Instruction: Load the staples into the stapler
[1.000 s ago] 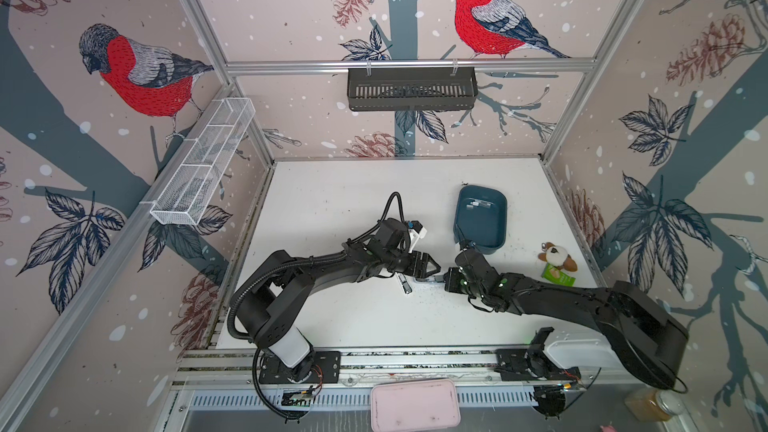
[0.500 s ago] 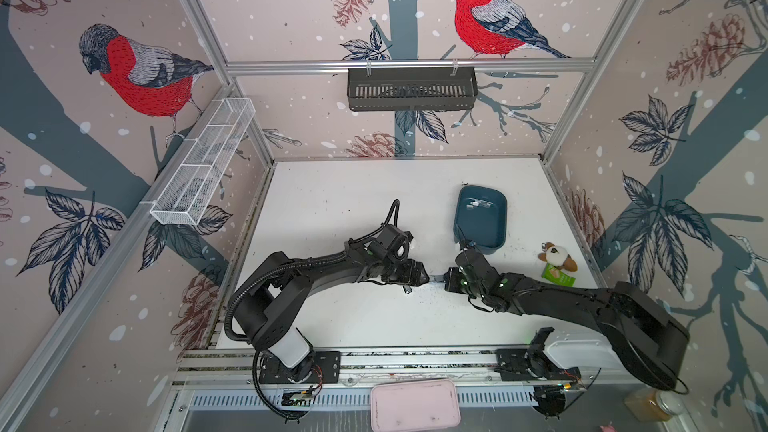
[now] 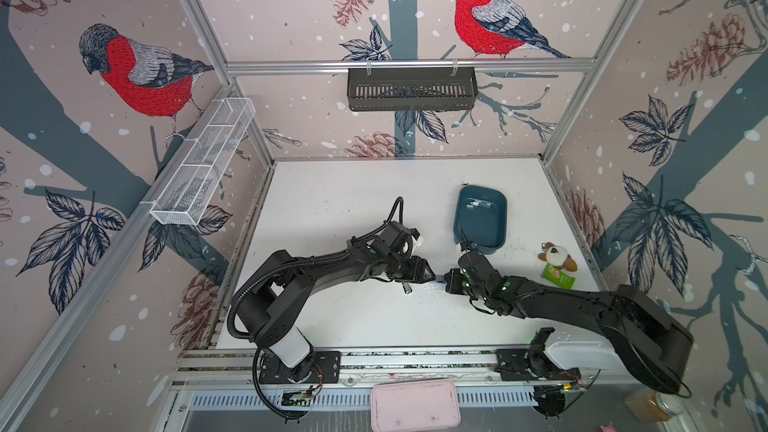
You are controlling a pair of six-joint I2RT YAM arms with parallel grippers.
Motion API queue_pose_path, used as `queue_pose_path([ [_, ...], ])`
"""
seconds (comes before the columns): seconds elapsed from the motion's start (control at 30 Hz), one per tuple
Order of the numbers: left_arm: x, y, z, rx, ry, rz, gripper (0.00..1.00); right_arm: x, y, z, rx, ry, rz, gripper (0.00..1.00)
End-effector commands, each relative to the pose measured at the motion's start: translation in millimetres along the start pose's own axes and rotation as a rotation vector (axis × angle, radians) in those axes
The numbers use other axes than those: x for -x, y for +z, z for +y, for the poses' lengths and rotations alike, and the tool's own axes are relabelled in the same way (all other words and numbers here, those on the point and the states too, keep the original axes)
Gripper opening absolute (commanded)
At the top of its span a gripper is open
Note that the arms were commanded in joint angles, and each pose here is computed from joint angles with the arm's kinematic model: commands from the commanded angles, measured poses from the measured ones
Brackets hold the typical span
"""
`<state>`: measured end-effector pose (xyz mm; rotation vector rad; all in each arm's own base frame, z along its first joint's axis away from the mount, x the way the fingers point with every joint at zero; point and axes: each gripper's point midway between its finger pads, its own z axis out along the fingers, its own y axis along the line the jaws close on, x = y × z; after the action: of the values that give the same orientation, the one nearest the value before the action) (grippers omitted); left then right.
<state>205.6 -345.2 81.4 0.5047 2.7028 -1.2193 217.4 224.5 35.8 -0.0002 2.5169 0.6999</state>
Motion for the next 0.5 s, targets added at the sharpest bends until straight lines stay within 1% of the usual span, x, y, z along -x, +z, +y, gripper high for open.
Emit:
queue_pose_path([
  [0.0,5.6,4.8,-17.7,-0.052,0.061,-0.008,0.61,6.7,-0.9,10.2,0.045,-0.02,-0.024,0.07],
  [0.07,5.2,9.4,-20.9,-0.052,0.069,0.002,0.59,6.6,-1.1,9.9,0.044,-0.023,-0.024,0.07],
  [0.2,6.5,13.8,-14.4,0.012,0.066,0.013,0.56,6.5,-0.7,4.1,0.011,-0.027,-0.024,0.06],
  [0.33,5.6,10.7,-1.6,0.094,0.055,0.015,0.56,4.6,-0.6,-0.2,-0.007,-0.029,-0.021,0.06],
  [0.47,1.8,8.4,5.8,0.134,0.044,0.022,0.56,4.4,0.3,-2.1,-0.023,-0.037,-0.021,0.06],
])
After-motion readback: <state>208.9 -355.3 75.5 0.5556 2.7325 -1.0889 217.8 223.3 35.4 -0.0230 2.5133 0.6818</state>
